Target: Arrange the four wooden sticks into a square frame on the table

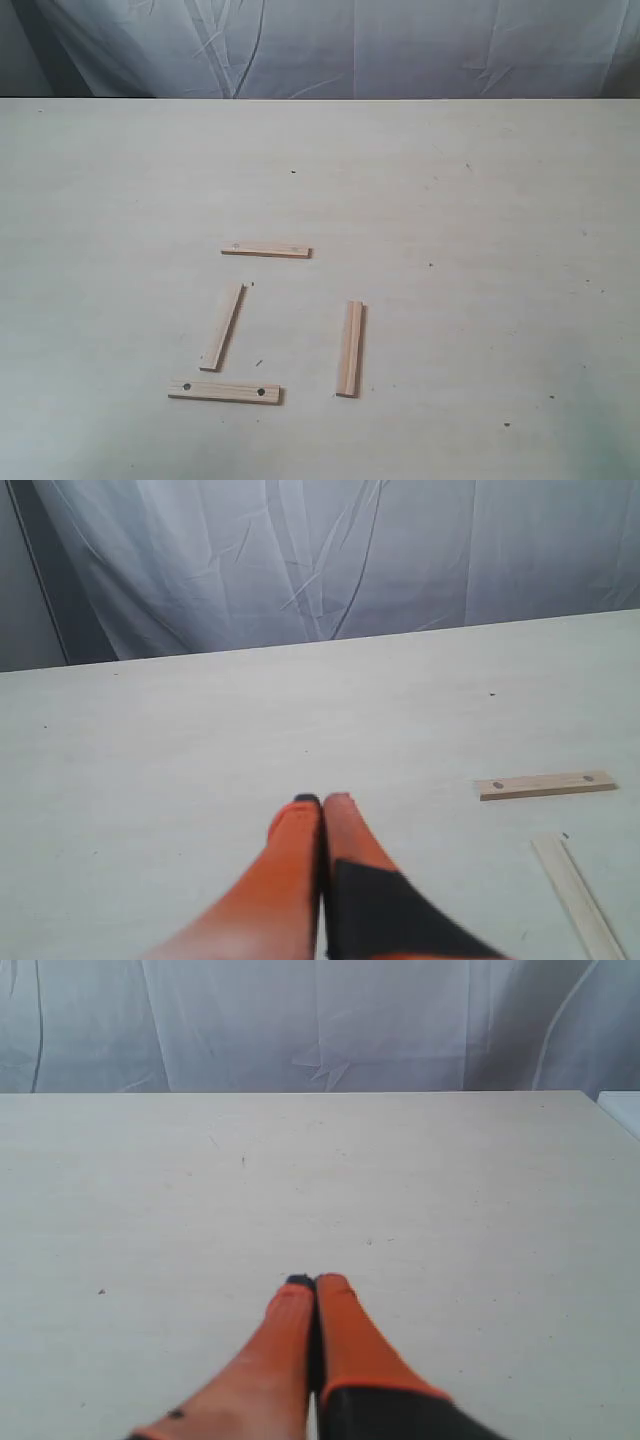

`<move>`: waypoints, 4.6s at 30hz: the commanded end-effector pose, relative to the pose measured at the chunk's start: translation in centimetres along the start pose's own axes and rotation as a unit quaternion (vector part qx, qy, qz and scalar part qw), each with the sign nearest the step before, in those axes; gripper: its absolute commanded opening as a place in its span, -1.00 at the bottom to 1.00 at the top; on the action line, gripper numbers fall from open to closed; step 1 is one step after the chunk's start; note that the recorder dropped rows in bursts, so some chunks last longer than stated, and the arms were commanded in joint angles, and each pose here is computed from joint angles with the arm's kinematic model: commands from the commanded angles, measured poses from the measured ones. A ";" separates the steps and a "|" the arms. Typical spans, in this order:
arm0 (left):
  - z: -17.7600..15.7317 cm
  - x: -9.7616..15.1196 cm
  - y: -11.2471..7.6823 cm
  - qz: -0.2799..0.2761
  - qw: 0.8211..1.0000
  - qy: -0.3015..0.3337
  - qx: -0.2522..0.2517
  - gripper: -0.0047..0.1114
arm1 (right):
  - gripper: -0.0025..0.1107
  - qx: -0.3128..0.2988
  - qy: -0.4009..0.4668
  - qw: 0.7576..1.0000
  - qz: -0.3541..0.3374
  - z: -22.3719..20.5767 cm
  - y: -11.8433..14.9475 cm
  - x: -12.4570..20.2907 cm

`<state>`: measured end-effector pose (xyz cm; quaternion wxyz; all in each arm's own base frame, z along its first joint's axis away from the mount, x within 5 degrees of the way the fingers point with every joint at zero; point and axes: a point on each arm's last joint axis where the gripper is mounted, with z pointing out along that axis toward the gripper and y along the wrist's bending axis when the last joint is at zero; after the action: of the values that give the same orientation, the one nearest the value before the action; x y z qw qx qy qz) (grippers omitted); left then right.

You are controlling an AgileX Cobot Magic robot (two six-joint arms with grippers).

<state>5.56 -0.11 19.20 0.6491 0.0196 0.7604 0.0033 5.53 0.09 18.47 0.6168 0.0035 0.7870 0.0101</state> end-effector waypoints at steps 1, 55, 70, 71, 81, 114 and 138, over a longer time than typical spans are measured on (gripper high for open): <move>0.0 0.0 0.0 0.006 1.000 -0.004 -0.002 -0.92 | -0.96 0.003 -0.006 1.000 0.001 0.0 0.0 0.0; 19.6 -3.4 -8.6 -0.017 0.855 0.495 0.153 -0.92 | -0.97 -0.088 0.349 0.907 0.219 10.4 3.0 -8.4; 21.4 -0.1 -11.5 -0.067 0.852 0.499 0.142 -0.25 | -0.97 -0.119 0.442 0.862 0.219 14.5 3.7 -4.5; 21.4 0.5 -11.5 -0.065 0.846 0.510 0.140 -0.19 | -0.97 -0.120 0.442 0.862 0.218 14.5 3.7 -4.5; 22.4 4.3 -11.7 -0.061 0.821 0.555 0.122 -0.15 | -0.97 -0.118 0.439 0.864 0.217 14.5 3.7 -4.5; 23.9 -4.0 -4.3 -0.126 0.892 0.430 0.062 -0.92 | -0.97 -0.120 0.497 0.859 0.002 16.9 21.1 -3.8; 23.9 -4.0 -4.4 -0.153 0.887 0.432 0.060 -0.92 | -0.95 -0.060 0.543 0.837 0.028 19.0 24.6 2.0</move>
<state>29.75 -5.08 19.17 0.2462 -0.0585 0.9585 -0.1312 23.07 24.96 11.65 0.0726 -0.0069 0.9949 0.0699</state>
